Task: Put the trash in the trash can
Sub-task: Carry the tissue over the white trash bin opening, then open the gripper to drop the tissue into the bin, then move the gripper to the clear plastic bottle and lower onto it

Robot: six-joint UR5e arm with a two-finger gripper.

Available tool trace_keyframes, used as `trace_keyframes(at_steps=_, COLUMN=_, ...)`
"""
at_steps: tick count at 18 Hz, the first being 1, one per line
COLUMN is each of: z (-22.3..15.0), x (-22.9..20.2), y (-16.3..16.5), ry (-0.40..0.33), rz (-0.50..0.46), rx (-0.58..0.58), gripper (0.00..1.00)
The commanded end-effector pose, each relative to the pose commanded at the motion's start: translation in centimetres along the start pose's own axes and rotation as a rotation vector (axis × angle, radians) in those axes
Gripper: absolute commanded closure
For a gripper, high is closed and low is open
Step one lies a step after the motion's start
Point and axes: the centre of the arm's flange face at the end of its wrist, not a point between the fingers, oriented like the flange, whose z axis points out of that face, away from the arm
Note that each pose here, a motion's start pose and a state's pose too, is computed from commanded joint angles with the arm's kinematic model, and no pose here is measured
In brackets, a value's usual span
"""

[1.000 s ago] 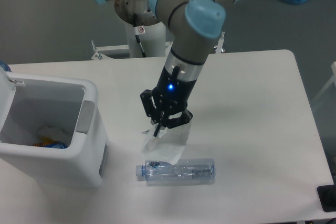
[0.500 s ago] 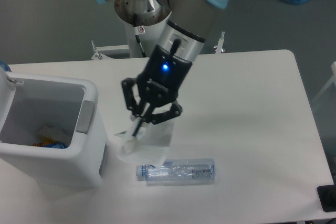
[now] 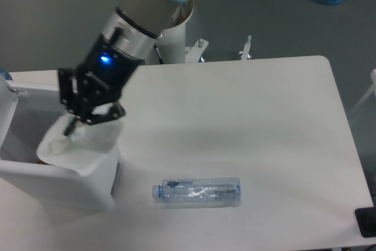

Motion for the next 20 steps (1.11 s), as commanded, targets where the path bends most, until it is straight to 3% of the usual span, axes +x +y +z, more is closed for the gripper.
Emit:
trace_keyframes(at_steps=1, z=0.1, x=0.4, y=-0.2, ry=0.003, rz=0.012, rx=0.003, gripper=0.25)
trace_keyframes(at_steps=2, z=0.2, x=0.6, y=-0.4, ry=-0.002, rz=0.025, rx=0.012, gripper=0.11)
trace_keyframes(at_steps=5, z=0.4, x=0.6, y=-0.5, ry=-0.007, rz=0.035, rx=0.020, gripper=0.00)
trace_keyframes(at_steps=10, z=0.3, x=0.2, y=-0.7, ry=-0.013, rz=0.039, rx=0.025, gripper=0.00)
trace_keyframes(at_steps=12, z=-1.0, x=-0.8, y=-1.0, ry=-0.052, rz=0.063, rx=0.055, gripper=0.00)
trace_keyframes(at_steps=17, z=-2.5, x=-6.4, y=0.4, ry=-0.133, rz=0.085, rx=0.083, gripper=0.00)
trace_keyframes(at_steps=20, z=-3.4, x=-11.5, y=3.3, ry=-0.174, rz=0.126, rx=0.061, gripper=0.00)
